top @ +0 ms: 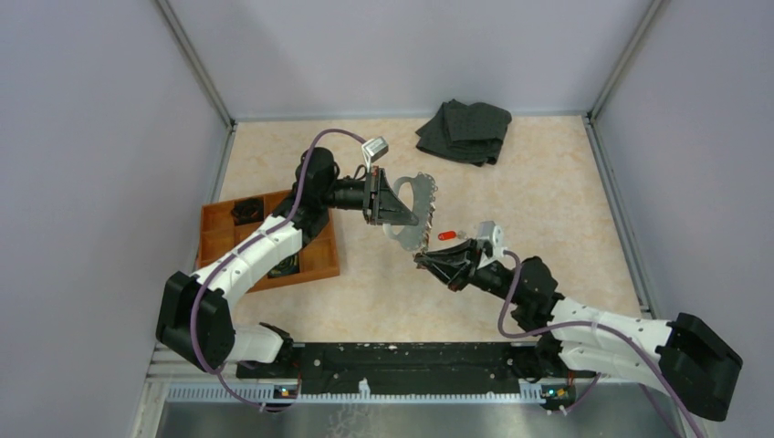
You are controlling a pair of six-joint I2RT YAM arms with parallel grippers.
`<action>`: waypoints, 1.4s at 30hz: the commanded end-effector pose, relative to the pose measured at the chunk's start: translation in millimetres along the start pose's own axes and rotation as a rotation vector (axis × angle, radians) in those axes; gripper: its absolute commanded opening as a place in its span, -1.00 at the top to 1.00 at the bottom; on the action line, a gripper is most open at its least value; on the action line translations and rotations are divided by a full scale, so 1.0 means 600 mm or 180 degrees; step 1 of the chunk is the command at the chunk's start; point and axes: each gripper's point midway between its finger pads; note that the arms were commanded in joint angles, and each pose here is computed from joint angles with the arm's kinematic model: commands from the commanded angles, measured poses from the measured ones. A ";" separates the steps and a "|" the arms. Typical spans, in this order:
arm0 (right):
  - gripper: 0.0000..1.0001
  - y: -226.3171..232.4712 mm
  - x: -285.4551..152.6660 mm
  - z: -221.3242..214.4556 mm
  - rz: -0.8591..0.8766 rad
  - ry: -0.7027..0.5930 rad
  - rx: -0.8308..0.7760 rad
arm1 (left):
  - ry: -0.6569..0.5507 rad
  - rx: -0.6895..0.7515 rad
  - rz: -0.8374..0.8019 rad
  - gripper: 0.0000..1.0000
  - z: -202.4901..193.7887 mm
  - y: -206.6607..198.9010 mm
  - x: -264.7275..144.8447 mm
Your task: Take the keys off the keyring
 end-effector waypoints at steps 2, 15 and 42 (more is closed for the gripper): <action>1.00 -0.010 0.007 0.007 -0.0172 0.0194 -0.0098 | -0.0012 0.0196 -0.0049 1.00 -0.002 -0.019 -0.006; 1.00 -0.078 -0.005 -0.021 -0.1103 0.0951 -0.0249 | -0.0181 0.0376 0.0549 1.00 -0.020 0.072 -0.015; 1.00 -0.093 0.013 -0.030 -0.1295 0.1519 -0.1267 | -0.0784 0.0238 0.1164 0.22 -0.085 0.218 -0.045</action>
Point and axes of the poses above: each gripper's point midway between its finger pads, its own x axis out along the fingers, its own y axis along the line the jaws close on, z = x × y, and after that the axes turned 7 degrees about x, right-handed
